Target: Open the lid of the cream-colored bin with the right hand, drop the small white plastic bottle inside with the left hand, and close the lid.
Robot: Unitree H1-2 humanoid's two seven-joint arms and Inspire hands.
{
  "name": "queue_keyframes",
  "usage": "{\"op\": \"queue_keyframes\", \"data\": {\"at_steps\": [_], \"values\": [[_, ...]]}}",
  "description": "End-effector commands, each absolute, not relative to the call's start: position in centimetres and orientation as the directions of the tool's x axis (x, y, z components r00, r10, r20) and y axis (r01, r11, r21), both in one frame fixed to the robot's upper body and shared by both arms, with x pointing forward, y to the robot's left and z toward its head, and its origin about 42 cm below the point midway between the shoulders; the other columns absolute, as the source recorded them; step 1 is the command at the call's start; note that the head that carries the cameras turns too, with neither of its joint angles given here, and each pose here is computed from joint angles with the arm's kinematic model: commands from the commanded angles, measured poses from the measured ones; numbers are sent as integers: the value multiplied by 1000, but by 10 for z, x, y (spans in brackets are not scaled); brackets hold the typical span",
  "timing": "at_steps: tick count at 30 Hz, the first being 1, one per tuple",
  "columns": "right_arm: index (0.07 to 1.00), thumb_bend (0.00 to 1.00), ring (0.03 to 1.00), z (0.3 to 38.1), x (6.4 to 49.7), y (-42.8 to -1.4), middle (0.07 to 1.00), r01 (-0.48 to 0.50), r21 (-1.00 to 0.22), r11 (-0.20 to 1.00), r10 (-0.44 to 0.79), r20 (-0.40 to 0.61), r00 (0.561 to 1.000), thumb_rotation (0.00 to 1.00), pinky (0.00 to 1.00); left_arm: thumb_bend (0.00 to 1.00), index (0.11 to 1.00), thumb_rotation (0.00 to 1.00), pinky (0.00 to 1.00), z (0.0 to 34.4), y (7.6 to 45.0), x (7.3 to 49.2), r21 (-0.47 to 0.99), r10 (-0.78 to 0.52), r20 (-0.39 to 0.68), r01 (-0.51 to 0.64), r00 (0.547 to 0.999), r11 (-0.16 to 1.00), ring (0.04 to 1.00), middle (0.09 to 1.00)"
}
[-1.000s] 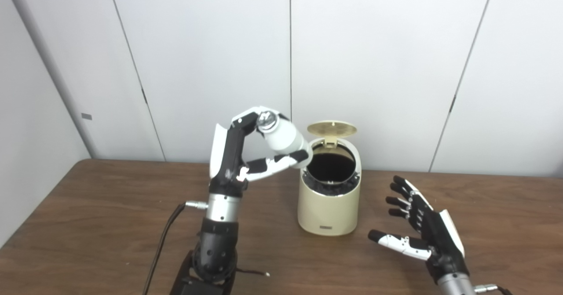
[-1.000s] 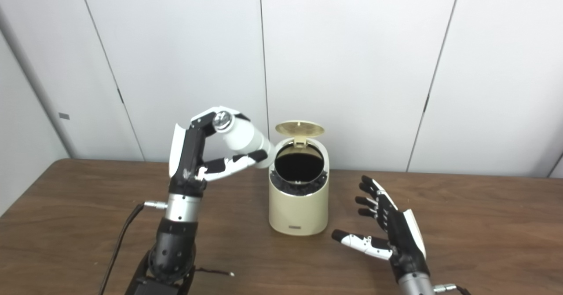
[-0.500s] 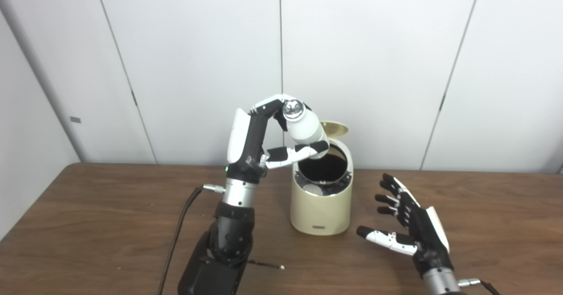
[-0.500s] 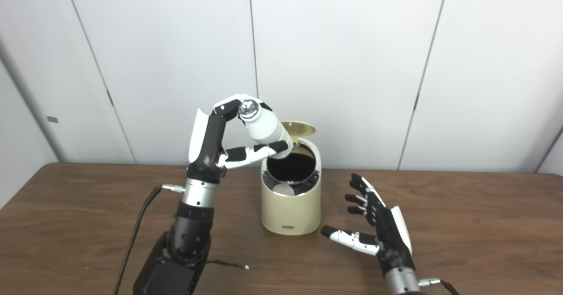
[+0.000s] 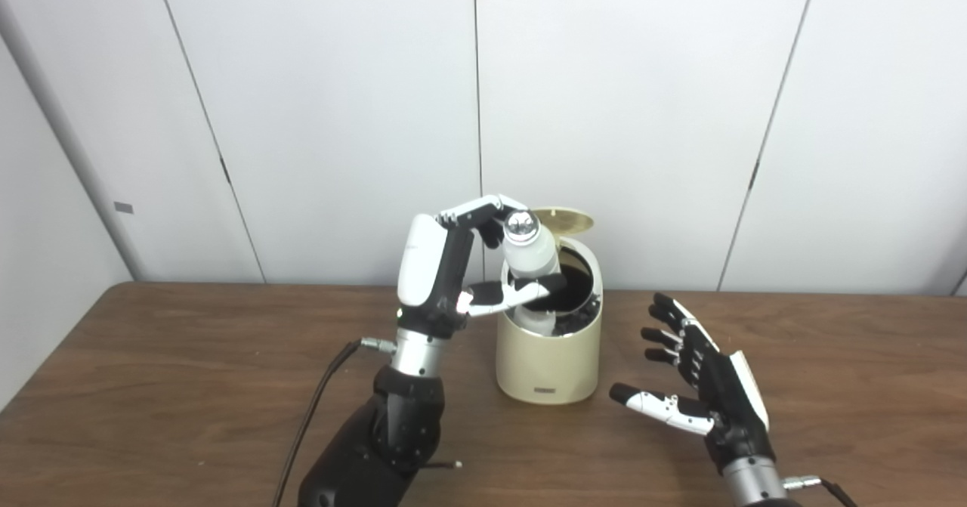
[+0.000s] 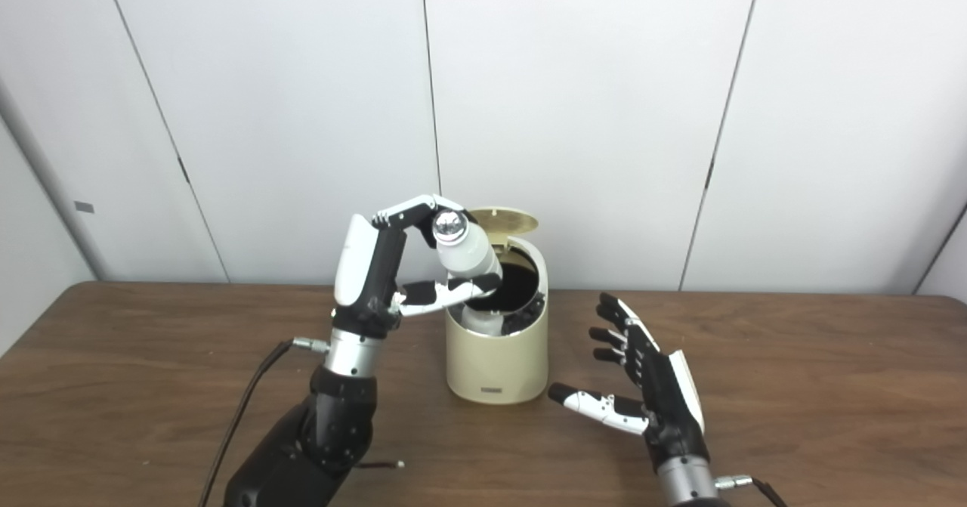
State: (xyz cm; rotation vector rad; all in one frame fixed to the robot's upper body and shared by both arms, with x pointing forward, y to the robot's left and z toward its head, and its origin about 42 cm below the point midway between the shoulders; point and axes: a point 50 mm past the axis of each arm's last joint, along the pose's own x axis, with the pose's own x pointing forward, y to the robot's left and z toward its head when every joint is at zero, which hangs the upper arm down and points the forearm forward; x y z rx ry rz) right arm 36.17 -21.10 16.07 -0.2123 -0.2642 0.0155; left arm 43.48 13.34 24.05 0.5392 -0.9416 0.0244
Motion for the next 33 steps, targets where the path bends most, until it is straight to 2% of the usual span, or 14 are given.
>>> {"op": "queue_keyframes", "data": {"at_steps": [1, 12, 21, 26, 33], "values": [[877, 867, 793, 186, 369, -207, 880, 28, -203, 979, 49, 365, 930, 238, 724, 501, 520, 0, 325, 267, 129, 442, 390, -206, 838, -289, 506, 874, 388, 468], [883, 855, 799, 190, 365, -207, 883, 24, -198, 980, 52, 373, 926, 237, 733, 500, 532, 0, 324, 242, 131, 451, 443, -235, 833, -350, 502, 825, 385, 463], [880, 863, 798, 191, 364, -206, 880, 24, -192, 981, 49, 370, 928, 241, 734, 501, 519, 0, 334, 228, 130, 457, 444, -212, 814, -344, 540, 827, 390, 464], [883, 859, 800, 191, 364, -207, 883, 21, -202, 979, 58, 373, 926, 249, 740, 502, 513, 0, 344, 220, 130, 459, 451, -203, 788, -320, 581, 833, 398, 468], [885, 857, 804, 192, 363, -207, 887, 16, -203, 979, 62, 369, 927, 252, 748, 503, 508, 0, 338, 212, 131, 461, 465, -201, 761, -304, 617, 831, 395, 483]]}}
